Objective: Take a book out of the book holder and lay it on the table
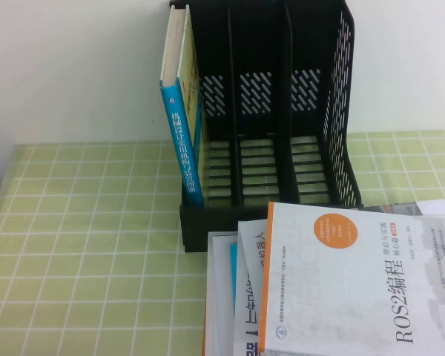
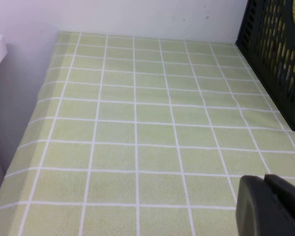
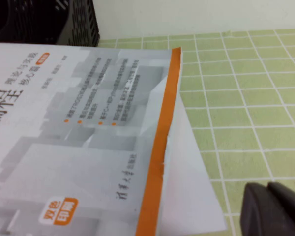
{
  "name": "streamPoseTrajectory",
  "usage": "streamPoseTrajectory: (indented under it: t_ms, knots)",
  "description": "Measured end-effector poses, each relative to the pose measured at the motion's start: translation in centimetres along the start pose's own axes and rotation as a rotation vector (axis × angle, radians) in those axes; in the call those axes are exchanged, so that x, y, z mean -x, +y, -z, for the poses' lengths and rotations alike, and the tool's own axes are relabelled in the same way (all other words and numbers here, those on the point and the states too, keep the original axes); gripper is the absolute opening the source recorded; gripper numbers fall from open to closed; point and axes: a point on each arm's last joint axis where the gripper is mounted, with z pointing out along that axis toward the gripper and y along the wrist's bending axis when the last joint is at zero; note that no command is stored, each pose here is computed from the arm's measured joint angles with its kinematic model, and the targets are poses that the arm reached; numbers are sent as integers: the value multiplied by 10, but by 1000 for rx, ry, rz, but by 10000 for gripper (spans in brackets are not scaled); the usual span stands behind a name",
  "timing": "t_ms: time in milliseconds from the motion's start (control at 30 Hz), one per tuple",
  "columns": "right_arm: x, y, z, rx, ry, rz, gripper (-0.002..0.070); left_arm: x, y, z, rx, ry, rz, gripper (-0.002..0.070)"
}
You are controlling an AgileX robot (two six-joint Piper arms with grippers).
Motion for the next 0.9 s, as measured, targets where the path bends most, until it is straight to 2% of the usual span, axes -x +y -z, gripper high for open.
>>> streamPoseTrajectory:
  t_ms: [900]
  knots:
    - [5,-1,0,-6,-60,-33,-1,5,0,0,-3,-51,-1,-3]
